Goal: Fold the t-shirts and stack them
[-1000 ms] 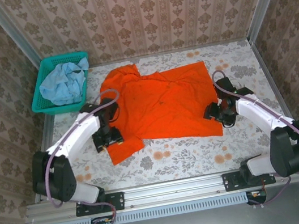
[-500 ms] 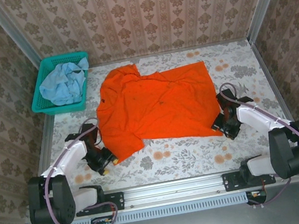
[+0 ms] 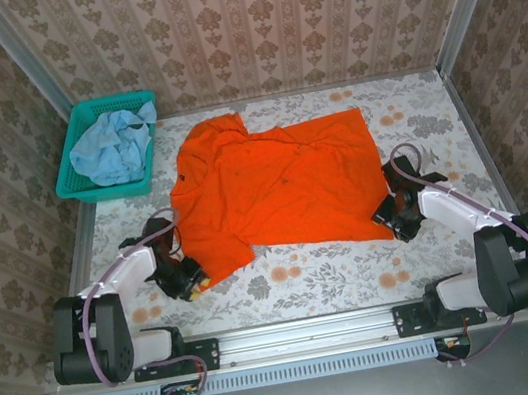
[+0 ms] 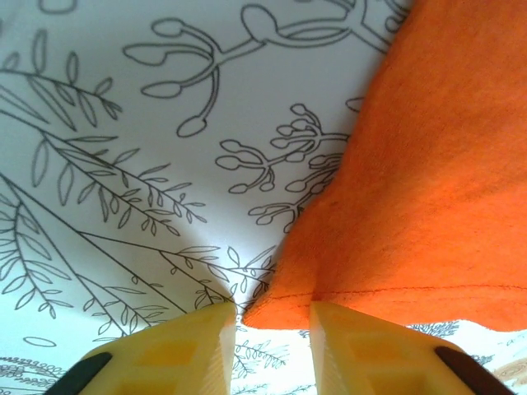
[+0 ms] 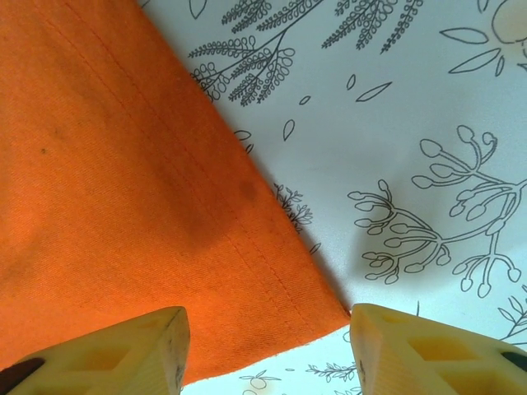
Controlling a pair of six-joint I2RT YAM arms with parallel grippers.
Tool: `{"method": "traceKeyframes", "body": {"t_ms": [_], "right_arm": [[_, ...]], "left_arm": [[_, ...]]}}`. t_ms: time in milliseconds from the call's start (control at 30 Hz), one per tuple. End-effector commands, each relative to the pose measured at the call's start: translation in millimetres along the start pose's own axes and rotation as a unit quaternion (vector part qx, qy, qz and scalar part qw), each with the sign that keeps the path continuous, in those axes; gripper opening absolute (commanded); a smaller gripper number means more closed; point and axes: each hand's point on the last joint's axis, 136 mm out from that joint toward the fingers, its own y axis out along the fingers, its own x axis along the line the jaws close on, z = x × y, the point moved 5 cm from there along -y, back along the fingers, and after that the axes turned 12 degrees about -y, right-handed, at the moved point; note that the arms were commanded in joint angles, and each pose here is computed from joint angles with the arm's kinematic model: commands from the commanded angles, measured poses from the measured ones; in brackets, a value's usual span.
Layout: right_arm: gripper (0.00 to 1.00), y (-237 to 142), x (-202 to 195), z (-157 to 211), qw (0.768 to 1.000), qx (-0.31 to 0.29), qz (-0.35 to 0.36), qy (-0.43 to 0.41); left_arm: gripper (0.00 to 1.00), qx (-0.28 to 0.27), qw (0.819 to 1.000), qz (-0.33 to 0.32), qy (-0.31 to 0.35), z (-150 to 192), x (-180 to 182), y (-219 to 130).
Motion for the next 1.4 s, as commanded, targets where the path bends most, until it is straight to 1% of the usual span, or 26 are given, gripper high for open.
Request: {"method": "traceKeyframes", "body": {"t_ms": [0, 100, 233, 333, 567, 700, 767, 867, 933, 1000, 1167, 1267, 1367], "right_arm": [[0.53, 0, -10, 3, 1.0, -0.008, 0.016, 0.024], [0.5, 0, -14, 7, 0.999, -0.001, 0.027, 0.035], [0.49, 6, -20, 13, 0.998, 0.004, 0.036, 0.05], [0.46, 10, -18, 12, 0.998, 0.005, 0.029, 0.056], [0.39, 18, -13, 7, 0.998, 0.009, 0.029, 0.06], [0.27, 21, -10, 3, 0.998, 0.01, 0.029, 0.055], [0.22, 21, -8, 1, 0.998, 0.007, 0.027, 0.053], [0.12, 25, -6, 0, 0.998, 0.015, 0.031, 0.049], [0.06, 26, -5, -1, 0.998, 0.017, 0.03, 0.046], [0.0, 25, -4, -2, 0.999, 0.017, 0.03, 0.042], [0.0, 15, 0, -5, 0.999, 0.008, 0.021, 0.03], [0.0, 1, 10, -9, 1.0, -0.009, -0.017, 0.021], [0.0, -20, 20, -19, 0.998, -0.033, -0.05, 0.005]], "left_arm": [[0.34, -0.017, 0.999, -0.029, 0.01, -2, 8, -3], [0.35, -0.022, 0.999, -0.034, 0.02, -4, 5, -5], [0.28, -0.025, 0.999, -0.037, 0.025, -7, 2, -3], [0.23, -0.023, 0.999, -0.041, 0.025, -7, 2, 1], [0.2, -0.028, 0.998, -0.046, 0.034, -11, -1, 5], [0.2, -0.03, 0.997, -0.055, 0.048, -12, -5, 6], [0.18, -0.033, 0.996, -0.058, 0.052, -13, -6, 7], [0.11, -0.033, 0.996, -0.059, 0.054, -14, -8, 10], [0.01, -0.033, 0.996, -0.059, 0.058, -16, -10, 11], [0.0, -0.034, 0.996, -0.056, 0.067, -17, -15, 9], [0.0, -0.059, 0.991, -0.043, 0.11, -19, -35, -11], [0.0, -0.085, 0.986, -0.014, 0.141, -19, -51, -36], [0.0, -0.118, 0.976, 0.027, 0.179, -19, -76, -70]]}}
